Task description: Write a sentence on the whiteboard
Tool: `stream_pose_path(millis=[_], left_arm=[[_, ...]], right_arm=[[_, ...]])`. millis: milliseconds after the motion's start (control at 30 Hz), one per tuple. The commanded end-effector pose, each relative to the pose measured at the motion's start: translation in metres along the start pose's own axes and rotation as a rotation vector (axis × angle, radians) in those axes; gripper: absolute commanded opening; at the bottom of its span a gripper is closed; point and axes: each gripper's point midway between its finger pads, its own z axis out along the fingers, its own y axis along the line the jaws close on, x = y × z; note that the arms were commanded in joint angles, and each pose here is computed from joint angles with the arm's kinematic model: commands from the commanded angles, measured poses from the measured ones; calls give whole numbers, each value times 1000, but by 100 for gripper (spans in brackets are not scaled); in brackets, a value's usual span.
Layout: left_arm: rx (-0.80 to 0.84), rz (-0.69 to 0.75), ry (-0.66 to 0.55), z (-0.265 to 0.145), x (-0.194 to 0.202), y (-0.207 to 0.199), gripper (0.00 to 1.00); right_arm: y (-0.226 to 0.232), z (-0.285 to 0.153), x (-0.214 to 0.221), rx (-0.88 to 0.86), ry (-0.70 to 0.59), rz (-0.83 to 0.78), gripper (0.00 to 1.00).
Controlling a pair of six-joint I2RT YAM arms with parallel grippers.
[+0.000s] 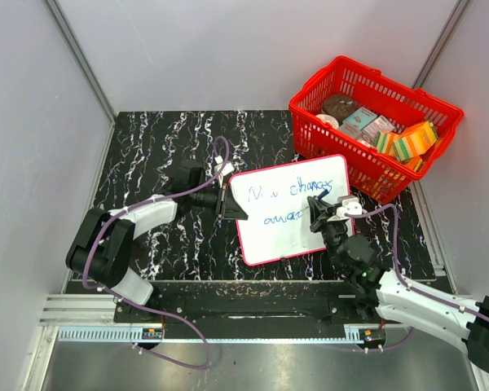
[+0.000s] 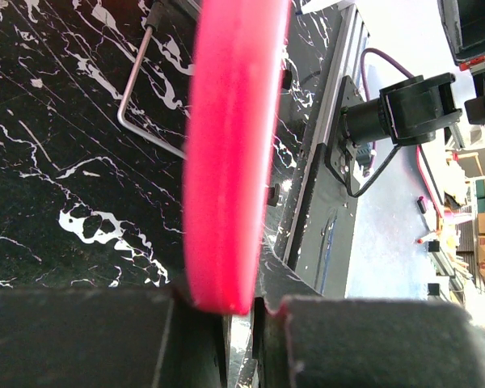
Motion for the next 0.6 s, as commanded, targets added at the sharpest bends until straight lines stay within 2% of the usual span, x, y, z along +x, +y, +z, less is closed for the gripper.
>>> stream_pose_path(millis=[0,567], left_arm=[[-173,124,-4,1,-1,33,0],[-177,131,0,1,-1,32,0]], right_arm=[[7,10,-24,2,-70,18,0],[1,7,-32,15,-95,22,0]])
